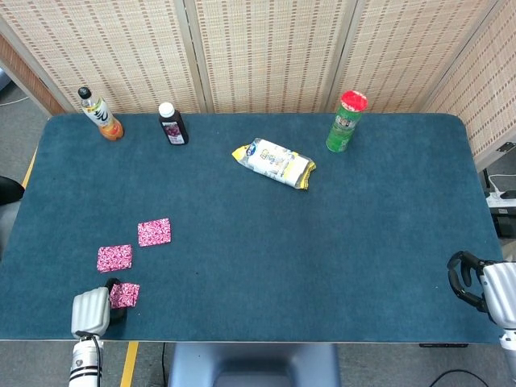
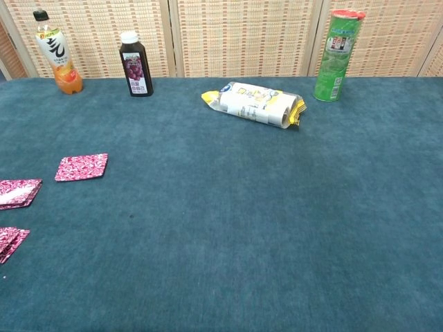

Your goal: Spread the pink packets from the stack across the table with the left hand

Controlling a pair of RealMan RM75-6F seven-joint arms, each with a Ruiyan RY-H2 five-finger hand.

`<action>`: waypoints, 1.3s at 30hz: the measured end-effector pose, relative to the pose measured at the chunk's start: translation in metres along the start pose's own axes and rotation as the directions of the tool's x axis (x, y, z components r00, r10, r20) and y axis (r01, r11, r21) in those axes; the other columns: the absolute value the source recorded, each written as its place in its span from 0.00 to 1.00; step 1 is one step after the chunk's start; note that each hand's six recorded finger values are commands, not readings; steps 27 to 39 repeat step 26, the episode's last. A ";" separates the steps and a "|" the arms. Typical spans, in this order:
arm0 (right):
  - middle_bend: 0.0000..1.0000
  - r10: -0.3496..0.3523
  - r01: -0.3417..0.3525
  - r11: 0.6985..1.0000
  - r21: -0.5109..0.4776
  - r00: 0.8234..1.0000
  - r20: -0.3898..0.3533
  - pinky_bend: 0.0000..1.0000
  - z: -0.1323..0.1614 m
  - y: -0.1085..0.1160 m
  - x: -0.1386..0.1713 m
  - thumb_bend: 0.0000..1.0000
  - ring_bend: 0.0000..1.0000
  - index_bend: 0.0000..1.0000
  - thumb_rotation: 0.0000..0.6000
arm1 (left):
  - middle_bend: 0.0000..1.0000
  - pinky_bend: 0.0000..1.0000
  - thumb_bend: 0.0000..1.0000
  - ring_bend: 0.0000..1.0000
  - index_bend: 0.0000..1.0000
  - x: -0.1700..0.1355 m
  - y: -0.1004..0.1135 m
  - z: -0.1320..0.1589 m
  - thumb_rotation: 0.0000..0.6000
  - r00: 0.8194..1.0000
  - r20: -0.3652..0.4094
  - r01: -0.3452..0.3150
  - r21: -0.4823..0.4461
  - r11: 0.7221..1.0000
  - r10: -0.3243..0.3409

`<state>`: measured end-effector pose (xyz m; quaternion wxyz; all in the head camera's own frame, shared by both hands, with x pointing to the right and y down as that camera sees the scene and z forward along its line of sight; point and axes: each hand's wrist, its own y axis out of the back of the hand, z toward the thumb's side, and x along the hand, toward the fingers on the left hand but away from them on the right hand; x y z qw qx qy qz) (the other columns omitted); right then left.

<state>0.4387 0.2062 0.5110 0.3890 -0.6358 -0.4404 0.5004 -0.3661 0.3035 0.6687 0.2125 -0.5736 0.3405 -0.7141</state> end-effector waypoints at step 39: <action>0.78 0.009 -0.009 1.000 0.007 1.000 0.003 1.00 0.000 -0.003 -0.002 0.43 0.88 0.95 1.00 | 0.25 0.53 0.30 0.38 0.19 -0.024 0.104 -0.058 1.00 0.986 0.115 -0.104 -0.144 0.984 0.121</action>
